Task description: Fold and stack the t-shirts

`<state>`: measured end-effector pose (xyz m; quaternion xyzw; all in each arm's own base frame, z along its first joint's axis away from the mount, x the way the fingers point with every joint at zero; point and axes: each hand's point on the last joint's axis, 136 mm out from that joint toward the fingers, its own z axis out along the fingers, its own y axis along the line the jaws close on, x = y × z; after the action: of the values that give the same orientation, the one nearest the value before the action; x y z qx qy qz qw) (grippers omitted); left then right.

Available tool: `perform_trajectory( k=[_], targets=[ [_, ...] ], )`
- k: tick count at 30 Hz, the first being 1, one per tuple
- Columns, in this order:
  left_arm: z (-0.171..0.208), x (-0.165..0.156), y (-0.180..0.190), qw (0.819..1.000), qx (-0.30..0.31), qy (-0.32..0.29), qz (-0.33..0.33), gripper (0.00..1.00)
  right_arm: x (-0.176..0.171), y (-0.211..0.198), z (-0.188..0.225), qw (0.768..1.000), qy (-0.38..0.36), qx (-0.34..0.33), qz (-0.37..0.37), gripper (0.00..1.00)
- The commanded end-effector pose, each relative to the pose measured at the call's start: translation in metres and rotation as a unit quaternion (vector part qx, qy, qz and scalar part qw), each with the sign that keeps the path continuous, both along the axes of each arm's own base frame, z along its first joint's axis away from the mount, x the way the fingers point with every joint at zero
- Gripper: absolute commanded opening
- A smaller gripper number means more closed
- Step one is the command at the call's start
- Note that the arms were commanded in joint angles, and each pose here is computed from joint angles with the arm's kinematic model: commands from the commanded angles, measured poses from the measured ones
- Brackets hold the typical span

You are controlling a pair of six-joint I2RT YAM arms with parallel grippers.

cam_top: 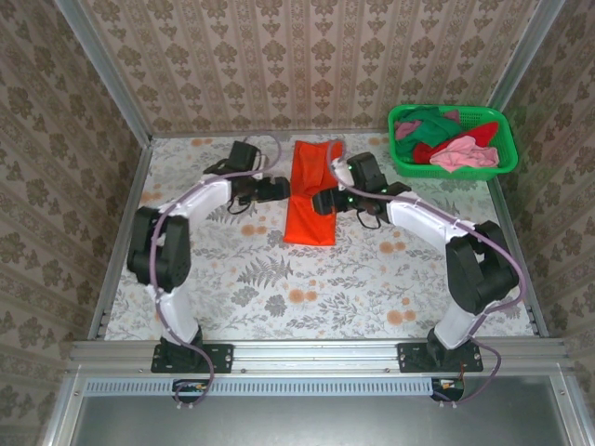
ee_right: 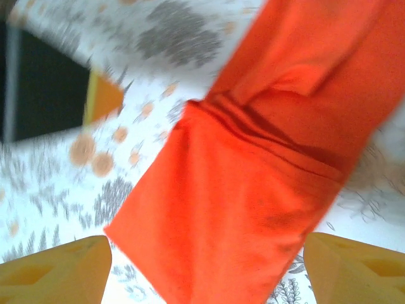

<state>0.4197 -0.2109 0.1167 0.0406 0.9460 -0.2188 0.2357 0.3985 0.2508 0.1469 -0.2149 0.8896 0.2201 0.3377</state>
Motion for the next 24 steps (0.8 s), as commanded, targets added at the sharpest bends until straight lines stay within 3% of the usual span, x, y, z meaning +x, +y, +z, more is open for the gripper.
perform_trajectory(
  k=[1,6,10,19,23,24],
  targets=[
    [0.016,-0.007,0.035,0.999,0.013,-0.038,0.027,1.00,-0.033,0.019,-0.017,0.980,-0.047,-0.119,0.154,0.79],
    [0.036,-0.029,0.077,0.993,0.029,-0.115,0.022,1.00,-0.052,0.047,-0.050,0.934,-0.068,-0.229,0.264,0.70],
    [0.051,-0.048,0.097,0.986,0.048,-0.160,0.006,1.00,-0.052,0.055,-0.075,0.908,-0.070,-0.285,0.299,0.60],
    [0.064,-0.068,0.103,0.974,0.059,-0.217,-0.022,1.00,-0.042,0.050,-0.114,0.889,-0.057,-0.332,0.311,0.55],
    [0.061,-0.067,0.100,0.975,0.054,-0.214,-0.028,1.00,-0.045,0.046,-0.128,0.883,-0.032,-0.346,0.316,0.46],
    [0.061,-0.066,0.099,0.975,0.053,-0.215,-0.028,1.00,-0.047,0.044,-0.132,0.881,-0.028,-0.348,0.319,0.38]
  ],
)
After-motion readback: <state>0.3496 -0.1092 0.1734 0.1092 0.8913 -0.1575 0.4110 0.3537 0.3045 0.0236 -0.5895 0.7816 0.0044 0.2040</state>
